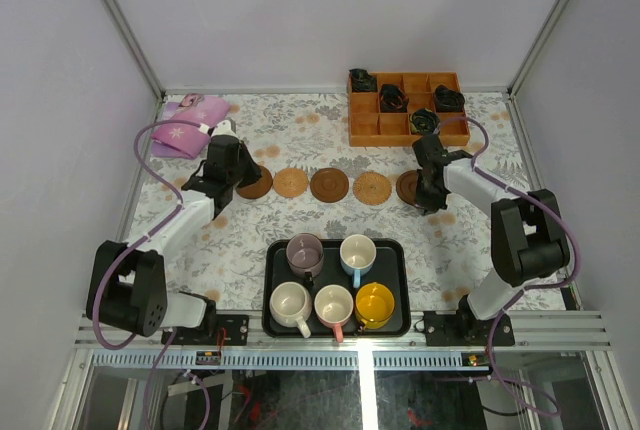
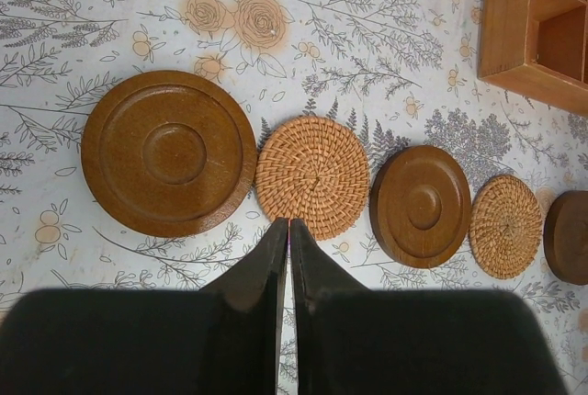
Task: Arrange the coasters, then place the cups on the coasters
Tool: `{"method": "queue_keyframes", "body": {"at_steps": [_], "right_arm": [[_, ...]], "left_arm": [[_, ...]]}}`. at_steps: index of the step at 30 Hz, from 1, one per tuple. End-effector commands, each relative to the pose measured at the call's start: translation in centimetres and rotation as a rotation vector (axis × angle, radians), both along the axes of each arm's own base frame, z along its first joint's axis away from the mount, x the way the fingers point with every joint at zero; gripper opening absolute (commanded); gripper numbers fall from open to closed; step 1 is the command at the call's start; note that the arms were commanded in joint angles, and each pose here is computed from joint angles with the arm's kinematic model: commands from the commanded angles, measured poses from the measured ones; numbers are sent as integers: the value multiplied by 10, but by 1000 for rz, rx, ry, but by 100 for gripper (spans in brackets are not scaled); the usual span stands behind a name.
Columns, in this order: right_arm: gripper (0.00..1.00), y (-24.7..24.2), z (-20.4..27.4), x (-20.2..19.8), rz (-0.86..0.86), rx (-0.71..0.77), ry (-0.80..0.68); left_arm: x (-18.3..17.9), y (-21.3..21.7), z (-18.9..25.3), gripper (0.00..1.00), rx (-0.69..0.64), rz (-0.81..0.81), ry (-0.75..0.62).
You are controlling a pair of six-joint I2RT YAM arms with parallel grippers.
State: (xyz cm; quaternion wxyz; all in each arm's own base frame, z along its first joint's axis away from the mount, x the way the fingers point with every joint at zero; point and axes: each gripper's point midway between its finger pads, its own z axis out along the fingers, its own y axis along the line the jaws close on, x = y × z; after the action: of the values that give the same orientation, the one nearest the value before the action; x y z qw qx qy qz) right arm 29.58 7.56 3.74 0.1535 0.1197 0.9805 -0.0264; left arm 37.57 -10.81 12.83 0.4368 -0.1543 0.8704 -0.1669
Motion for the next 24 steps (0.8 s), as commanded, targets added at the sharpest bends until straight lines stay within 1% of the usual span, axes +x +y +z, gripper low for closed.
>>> {"method": "queue_keyframes", "body": {"at_steps": [1, 6, 10, 18, 24], "right_arm": [[5, -3, -8, 3, -36, -25, 12], [3, 1, -18, 7, -45, -19, 27], [0, -2, -24, 13, -57, -43, 30], [0, -8, -28, 31, -83, -97, 2], [0, -8, -33, 41, -106, -107, -4]], "left_arm": [[5, -2, 22, 2, -12, -6, -70], [4, -1, 27, 3, -19, 1, -83], [4, -1, 30, 3, -13, 0, -90], [0, 1, 31, 4, -4, -1, -92], [-5, 5, 30, 4, -4, 12, -97]]}}
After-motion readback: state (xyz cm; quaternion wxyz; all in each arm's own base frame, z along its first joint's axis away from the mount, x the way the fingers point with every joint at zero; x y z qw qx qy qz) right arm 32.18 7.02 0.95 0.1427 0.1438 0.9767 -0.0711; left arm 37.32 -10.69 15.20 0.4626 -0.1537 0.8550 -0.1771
